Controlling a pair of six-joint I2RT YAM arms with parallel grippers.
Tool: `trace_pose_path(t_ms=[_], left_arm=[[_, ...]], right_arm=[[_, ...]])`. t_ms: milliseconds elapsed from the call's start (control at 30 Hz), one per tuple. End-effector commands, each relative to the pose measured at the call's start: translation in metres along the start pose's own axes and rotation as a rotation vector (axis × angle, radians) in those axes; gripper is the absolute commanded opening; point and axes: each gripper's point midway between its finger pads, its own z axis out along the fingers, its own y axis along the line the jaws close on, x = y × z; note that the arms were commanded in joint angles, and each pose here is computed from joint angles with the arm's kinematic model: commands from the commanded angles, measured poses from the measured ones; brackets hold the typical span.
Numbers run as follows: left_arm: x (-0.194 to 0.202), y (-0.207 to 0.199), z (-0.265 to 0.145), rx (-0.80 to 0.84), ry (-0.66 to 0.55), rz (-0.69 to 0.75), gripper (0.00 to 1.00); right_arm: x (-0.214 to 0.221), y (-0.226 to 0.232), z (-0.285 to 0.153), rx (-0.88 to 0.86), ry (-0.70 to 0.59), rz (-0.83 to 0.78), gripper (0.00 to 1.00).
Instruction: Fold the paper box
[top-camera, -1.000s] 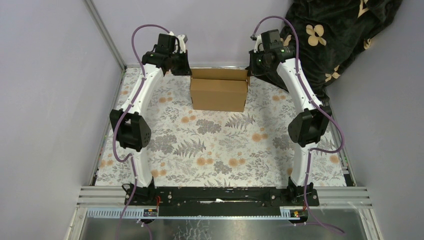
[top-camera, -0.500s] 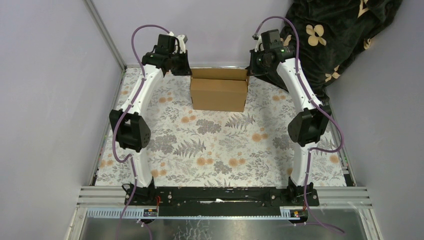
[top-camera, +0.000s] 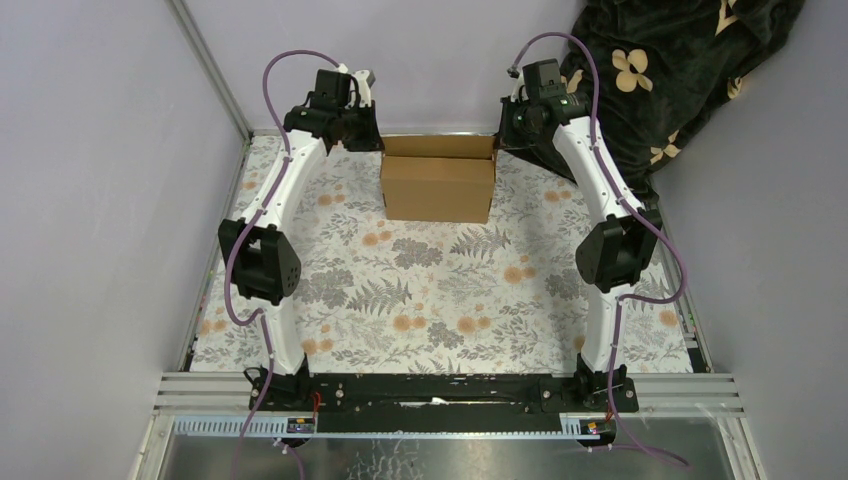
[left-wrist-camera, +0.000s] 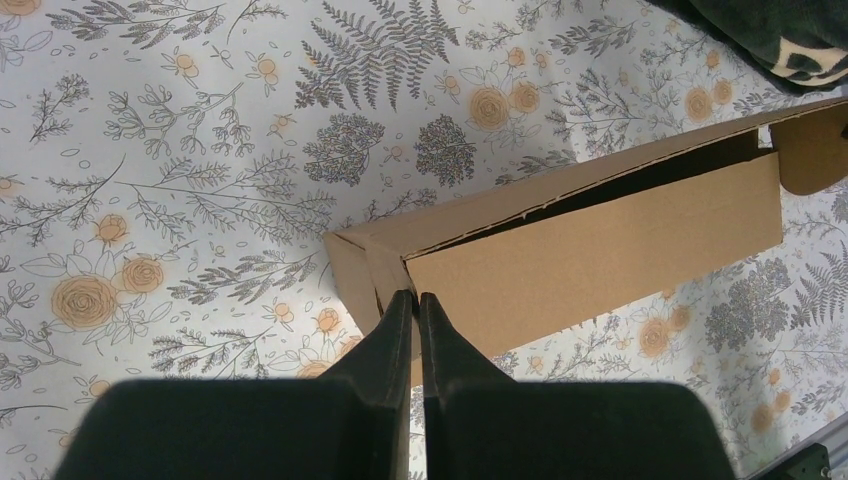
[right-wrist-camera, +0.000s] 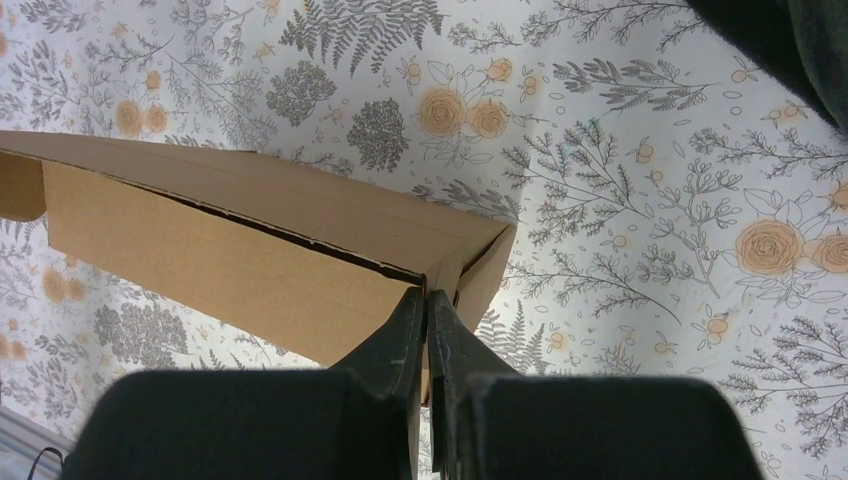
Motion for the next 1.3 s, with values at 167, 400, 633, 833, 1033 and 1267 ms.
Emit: trace_pose_path(t_ms=[167, 400, 633, 833, 1033, 1267], left_arm=[[0.036, -0.043, 0.012, 0.168, 0.115, -0.024, 0.06], [0.037, -0.041, 0.011, 0.160, 0.116, -0.020, 0.06], [0.039, -0.042, 0.010, 0.160, 0.120, -0.021, 0.06], [0.041, -0.042, 0.010, 0.157, 0.124, -0.020, 0.06], [0.050, -0.040, 0.010, 0.156, 0.131, -0.022, 0.05], [0.059, -0.039, 0.009, 0.151, 0.147, -0.025, 0.05]], right_arm=[[0.016, 0.048, 0.009, -0.171, 0.025, -0.006, 0.00], [0.021, 0.046, 0.011, -0.167, 0.032, -0.012, 0.00], [0.021, 0.048, 0.011, -0.172, 0.033, -0.014, 0.00], [0.023, 0.046, 0.010, -0.166, 0.034, -0.020, 0.00], [0.027, 0.044, 0.009, -0.163, 0.035, -0.024, 0.00], [0.036, 0.042, 0.009, -0.161, 0.044, -0.025, 0.00]])
